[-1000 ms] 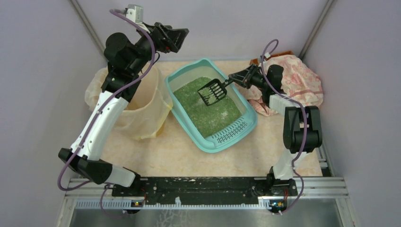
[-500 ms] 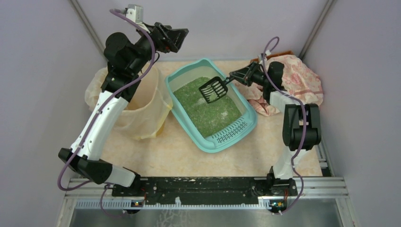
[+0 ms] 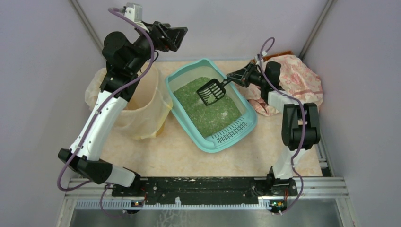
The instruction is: Clean the litter box
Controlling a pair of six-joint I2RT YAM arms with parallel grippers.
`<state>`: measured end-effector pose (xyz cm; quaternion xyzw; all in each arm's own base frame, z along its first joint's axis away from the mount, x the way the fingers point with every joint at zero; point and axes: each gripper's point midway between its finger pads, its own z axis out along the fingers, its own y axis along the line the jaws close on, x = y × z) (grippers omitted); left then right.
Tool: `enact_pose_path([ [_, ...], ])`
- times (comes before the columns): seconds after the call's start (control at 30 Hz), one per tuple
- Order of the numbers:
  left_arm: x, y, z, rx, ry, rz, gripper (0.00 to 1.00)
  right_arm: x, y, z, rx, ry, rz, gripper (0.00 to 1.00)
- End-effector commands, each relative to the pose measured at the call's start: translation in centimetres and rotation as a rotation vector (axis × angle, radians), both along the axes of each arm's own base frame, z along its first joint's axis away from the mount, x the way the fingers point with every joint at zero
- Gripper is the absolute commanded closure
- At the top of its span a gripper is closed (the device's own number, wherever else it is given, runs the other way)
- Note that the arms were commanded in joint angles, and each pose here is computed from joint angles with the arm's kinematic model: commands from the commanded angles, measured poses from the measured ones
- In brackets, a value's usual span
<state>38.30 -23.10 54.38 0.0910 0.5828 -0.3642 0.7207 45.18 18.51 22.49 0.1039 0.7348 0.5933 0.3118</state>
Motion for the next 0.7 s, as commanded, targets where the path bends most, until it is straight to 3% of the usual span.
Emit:
enact_pose_path([
  [0.0, -0.3, 0.5, 1.8, 0.008, -0.054, 0.017, 0.06, 0.8, -2.2, 4.2, 0.106, -0.088, -0.063, 1.00],
  [0.23, 0.2, 0.9, 1.6, 0.024, -0.059, 0.048, 0.06, 1.6, -0.6, 6.9, -0.011, -0.064, -0.065, 1.00],
  [0.4, 0.3, 0.9, 1.9, 0.021, -0.066, 0.052, 0.04, 2.5, 1.8, 10.4, 0.015, -0.069, -0.097, 1.00],
  [0.67, 0.2, 0.8, 1.7, 0.017, -0.059, 0.047, 0.04, 2.4, 7.3, 15.0, 0.074, -0.127, -0.003, 1.00],
])
